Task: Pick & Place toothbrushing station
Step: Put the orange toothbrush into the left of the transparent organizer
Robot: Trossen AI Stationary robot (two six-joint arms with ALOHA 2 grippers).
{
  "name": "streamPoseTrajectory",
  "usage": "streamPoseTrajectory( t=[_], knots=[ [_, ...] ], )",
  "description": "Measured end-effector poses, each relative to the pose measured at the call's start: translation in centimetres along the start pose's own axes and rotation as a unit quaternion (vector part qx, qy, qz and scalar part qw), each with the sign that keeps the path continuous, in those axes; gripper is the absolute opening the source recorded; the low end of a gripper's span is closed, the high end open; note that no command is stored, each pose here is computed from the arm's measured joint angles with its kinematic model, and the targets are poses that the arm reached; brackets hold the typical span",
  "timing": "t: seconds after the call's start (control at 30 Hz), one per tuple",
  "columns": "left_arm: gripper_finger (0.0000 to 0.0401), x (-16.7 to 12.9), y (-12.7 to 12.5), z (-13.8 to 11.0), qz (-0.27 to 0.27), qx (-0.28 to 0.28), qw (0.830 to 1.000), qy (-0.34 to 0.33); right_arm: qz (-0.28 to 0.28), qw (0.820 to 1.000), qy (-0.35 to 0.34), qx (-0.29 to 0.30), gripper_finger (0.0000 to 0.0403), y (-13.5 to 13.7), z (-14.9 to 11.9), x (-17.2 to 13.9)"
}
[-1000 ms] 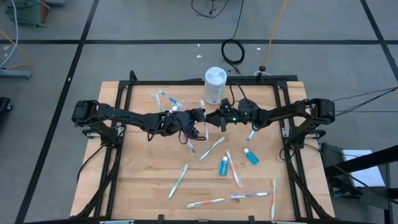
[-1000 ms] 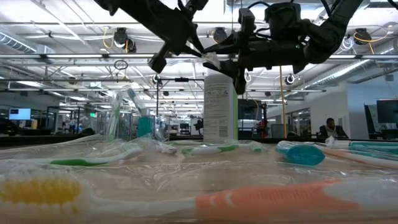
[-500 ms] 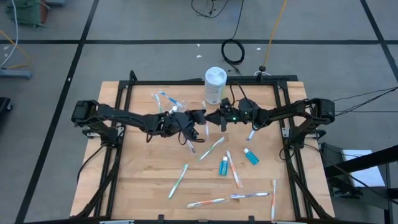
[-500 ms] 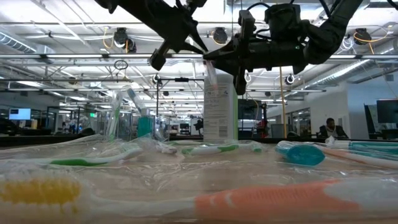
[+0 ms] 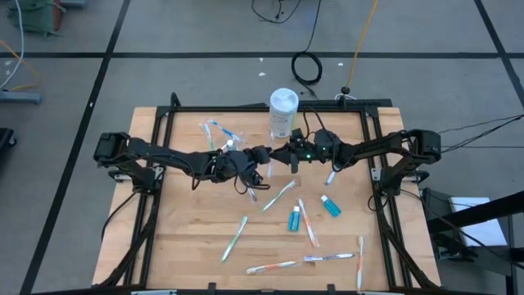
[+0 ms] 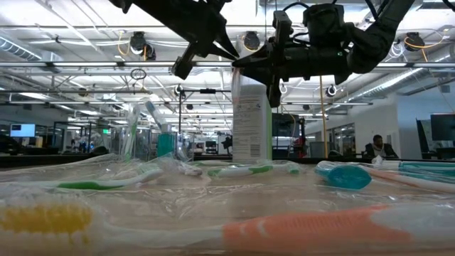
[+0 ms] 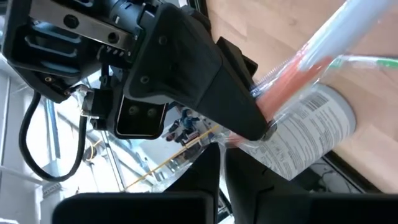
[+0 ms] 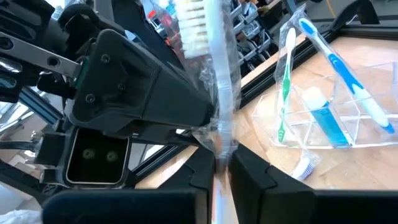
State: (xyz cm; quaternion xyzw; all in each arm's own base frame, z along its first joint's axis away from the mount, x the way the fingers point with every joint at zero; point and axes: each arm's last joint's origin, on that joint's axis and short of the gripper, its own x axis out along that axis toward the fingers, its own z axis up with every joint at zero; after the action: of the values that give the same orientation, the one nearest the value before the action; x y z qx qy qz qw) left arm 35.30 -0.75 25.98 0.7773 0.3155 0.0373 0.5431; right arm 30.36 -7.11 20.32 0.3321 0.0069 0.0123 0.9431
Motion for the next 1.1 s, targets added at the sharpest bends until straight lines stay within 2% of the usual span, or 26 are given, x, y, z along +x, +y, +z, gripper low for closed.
streamPoseTrajectory(
  t=[0.17,0.37,0.53,0.63,0.73,0.8,0.9,0.93,1.03,1.1],
  knots=[
    [0.0048,-0.3,0.1,0.4,0.000,-0.032,0.999,0.005,0.000,1.000,0.000,-0.002,0.0024,-0.1,0.1,0.0],
    [0.0116,-1.0,0.2,1.0,-0.003,-0.110,0.993,0.052,-0.003,1.000,-0.003,-0.005,0.0026,-0.1,0.1,0.0],
    [0.0158,-2.6,0.6,2.2,0.004,-0.179,0.983,0.037,-0.003,1.000,-0.002,-0.005,0.0024,-0.2,0.1,0.0],
    [0.0172,-4.2,1.4,2.0,0.014,-0.232,0.972,0.016,-0.001,1.000,-0.001,-0.012,0.0023,-0.1,0.1,0.0],
    [0.0176,-5.7,2.1,0.4,0.014,-0.301,0.953,0.014,-0.002,1.000,0.002,-0.016,0.0026,-0.2,0.1,0.0],
    [0.0175,-6.7,2.3,-1.2,0.001,-0.370,0.929,-0.007,-0.001,1.000,0.003,-0.017,0.0026,-0.2,0.1,0.0],
    [0.0167,-7.7,2.4,-4.1,-0.043,-0.481,0.872,-0.074,0.014,0.999,0.004,-0.052,0.0022,0.0,0.2,-0.1],
    [0.0164,-7.8,2.3,-5.0,-0.061,-0.516,0.849,-0.096,0.023,0.997,0.003,-0.069,0.0021,0.1,0.2,-0.1],
    [0.0152,-7.3,1.7,-7.3,-0.116,-0.614,0.764,-0.158,0.041,0.994,-0.011,-0.106,0.0020,0.4,0.5,-0.1],
    [0.0145,-6.5,1.0,-8.1,-0.138,-0.652,0.721,-0.187,0.046,0.992,-0.018,-0.117,0.0022,0.5,0.6,-0.1]
  ],
)
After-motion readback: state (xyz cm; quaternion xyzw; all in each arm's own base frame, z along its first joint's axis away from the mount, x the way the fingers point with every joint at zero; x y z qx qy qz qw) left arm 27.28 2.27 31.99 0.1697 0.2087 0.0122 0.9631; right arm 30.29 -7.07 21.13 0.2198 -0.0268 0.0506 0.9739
